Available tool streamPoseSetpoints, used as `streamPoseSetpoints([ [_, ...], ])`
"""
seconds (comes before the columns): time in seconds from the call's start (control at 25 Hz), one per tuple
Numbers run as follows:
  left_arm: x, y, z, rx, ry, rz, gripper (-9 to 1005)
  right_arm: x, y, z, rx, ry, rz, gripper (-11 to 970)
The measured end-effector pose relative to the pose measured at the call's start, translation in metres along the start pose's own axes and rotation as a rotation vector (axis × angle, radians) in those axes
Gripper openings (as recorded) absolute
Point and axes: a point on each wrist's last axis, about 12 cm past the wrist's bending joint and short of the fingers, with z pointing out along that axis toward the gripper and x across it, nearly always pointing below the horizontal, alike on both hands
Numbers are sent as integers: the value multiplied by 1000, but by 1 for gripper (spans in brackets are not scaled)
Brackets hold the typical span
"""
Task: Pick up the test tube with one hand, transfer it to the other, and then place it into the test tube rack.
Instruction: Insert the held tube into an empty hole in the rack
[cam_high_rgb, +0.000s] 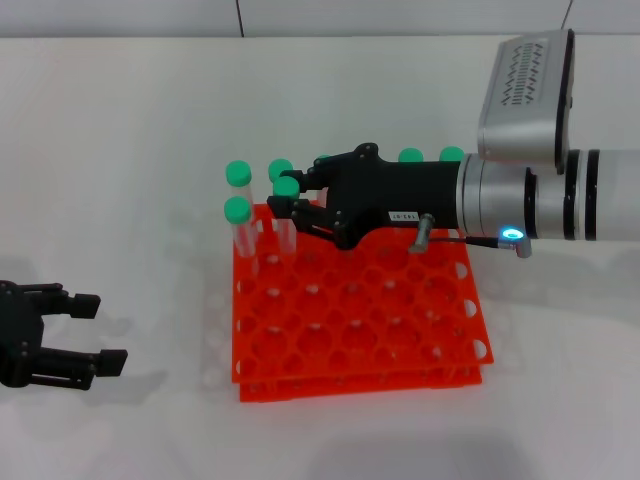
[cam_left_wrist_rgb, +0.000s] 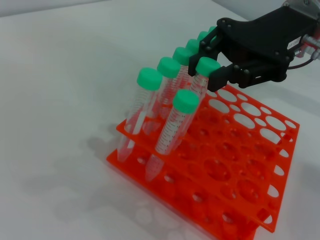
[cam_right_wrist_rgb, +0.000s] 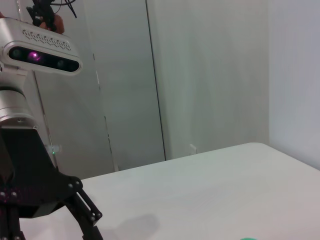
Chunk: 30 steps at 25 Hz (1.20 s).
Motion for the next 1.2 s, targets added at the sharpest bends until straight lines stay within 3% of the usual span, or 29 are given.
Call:
streamPoseSetpoints([
  [1.2,0,0,0,-2,-2,5,893,-3,3,1,-26,-1,-12,358],
])
